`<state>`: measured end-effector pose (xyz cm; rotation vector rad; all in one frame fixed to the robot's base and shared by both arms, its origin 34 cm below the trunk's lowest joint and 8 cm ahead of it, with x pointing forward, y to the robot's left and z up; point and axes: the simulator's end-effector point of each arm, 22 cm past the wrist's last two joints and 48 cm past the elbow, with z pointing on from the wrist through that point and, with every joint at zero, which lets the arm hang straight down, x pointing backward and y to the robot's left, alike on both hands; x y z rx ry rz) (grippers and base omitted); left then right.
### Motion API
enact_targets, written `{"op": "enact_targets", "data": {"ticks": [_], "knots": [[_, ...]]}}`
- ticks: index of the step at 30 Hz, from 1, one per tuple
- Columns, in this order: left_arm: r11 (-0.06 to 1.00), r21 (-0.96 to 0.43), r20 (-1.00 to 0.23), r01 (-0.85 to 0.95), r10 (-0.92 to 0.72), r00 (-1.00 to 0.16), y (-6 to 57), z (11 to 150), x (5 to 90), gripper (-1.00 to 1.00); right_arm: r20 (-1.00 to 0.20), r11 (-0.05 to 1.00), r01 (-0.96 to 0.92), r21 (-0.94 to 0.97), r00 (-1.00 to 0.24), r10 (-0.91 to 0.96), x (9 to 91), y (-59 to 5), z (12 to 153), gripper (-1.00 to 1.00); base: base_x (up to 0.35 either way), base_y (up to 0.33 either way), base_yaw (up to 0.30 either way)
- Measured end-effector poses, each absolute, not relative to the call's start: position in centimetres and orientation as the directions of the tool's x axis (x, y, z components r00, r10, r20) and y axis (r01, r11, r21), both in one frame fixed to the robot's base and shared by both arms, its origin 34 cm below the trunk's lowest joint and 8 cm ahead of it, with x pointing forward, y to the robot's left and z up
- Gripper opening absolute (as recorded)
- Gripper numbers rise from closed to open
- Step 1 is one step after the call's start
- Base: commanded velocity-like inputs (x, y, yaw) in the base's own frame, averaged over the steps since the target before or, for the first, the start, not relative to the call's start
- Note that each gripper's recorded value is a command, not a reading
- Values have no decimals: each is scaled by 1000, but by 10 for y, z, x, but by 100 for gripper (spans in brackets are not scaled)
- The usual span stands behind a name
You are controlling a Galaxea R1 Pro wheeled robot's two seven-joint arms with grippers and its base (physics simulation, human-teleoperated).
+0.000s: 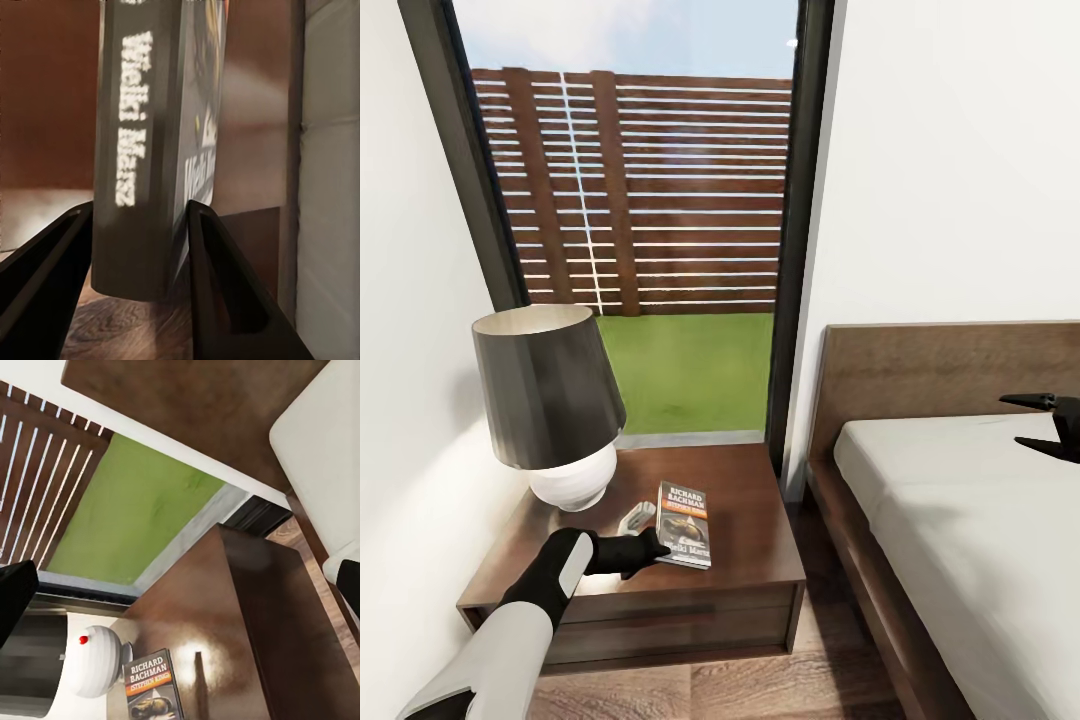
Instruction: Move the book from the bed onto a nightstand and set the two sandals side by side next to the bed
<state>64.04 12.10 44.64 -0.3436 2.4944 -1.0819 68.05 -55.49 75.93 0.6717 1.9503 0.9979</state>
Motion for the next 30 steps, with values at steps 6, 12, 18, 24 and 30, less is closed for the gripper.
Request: {"op": "enact_targets", "data": {"ticks": [6,12,18,24,30], "knots": [[674,-736,-261,-66,-372,-891,123,441,639,-100,-428,543,88,835,-518,741,679,-555,754,100,0,0,0],[672,-738,-260,-69,-376,-889,125,433,637,-100,-427,542,86,836,-518,741,677,-554,745,100,0,0,0],[673,-737,-261,-69,-376,-889,126,432,637,-100,-427,542,86,836,-518,741,677,-554,745,100,0,0,0],[673,-736,-261,-69,-376,-889,126,432,637,-100,-427,542,86,836,-518,741,677,-554,745,100,0,0,0],[674,-736,-261,-69,-377,-889,127,432,637,-100,-427,542,86,836,-518,741,677,-554,745,100,0,0,0]]}}
